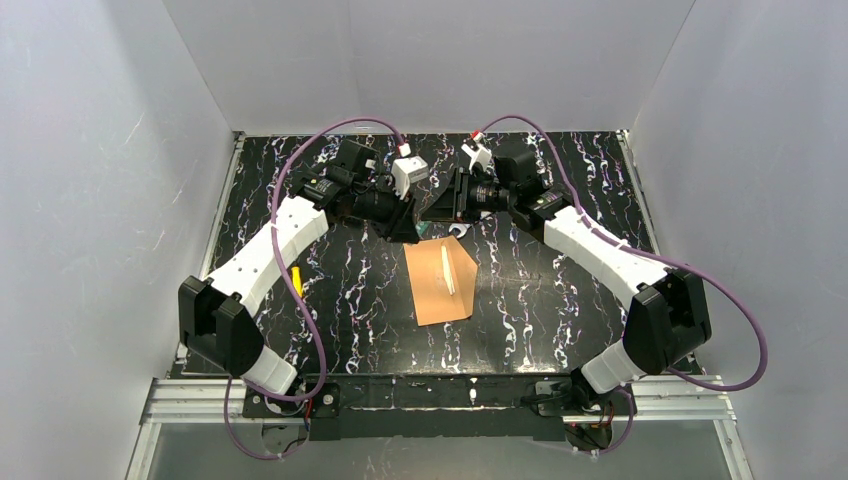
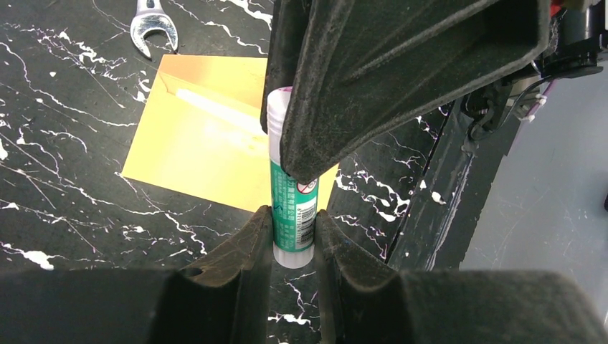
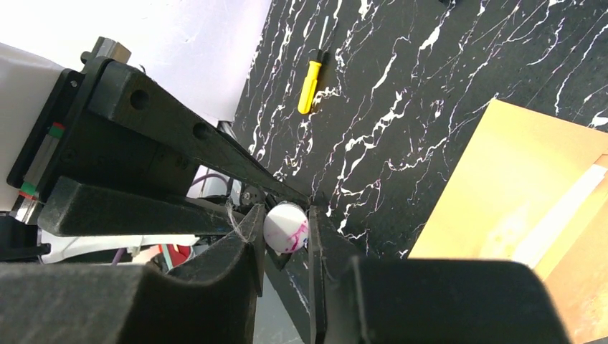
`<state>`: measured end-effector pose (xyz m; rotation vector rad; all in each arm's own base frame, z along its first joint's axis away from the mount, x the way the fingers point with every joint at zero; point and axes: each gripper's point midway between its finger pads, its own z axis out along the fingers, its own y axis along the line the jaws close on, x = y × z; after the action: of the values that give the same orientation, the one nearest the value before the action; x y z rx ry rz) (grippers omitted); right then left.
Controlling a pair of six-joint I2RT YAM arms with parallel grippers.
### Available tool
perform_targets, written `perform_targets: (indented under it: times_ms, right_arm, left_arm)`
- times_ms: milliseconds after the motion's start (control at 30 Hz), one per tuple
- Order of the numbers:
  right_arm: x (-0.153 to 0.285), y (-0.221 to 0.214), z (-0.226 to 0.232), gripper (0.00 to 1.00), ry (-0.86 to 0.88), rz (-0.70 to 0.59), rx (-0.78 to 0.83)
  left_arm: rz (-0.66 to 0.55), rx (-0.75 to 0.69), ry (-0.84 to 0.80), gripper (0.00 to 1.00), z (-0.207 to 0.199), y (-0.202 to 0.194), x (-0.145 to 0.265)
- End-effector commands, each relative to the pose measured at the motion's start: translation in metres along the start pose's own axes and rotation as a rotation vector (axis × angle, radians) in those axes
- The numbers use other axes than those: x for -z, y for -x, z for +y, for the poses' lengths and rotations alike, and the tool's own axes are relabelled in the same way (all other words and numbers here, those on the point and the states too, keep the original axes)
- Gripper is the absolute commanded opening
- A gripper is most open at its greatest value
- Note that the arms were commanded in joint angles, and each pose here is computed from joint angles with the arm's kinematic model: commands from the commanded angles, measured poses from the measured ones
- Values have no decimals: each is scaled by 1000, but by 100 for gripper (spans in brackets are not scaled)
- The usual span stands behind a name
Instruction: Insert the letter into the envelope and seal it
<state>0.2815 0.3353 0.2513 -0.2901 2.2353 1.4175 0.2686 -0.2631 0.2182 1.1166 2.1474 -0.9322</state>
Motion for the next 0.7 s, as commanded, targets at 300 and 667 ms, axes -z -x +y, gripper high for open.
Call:
perform_targets:
  times_ms: [300,667]
  right_arm:
    - [14,20,48,1,150,-60,-3]
    - [51,53,35,1,135,-175,-49]
  left_arm:
    - [-115,65,-14,14,-8,27,4]
    - [-42,69,-8,0,-6,-2,7]
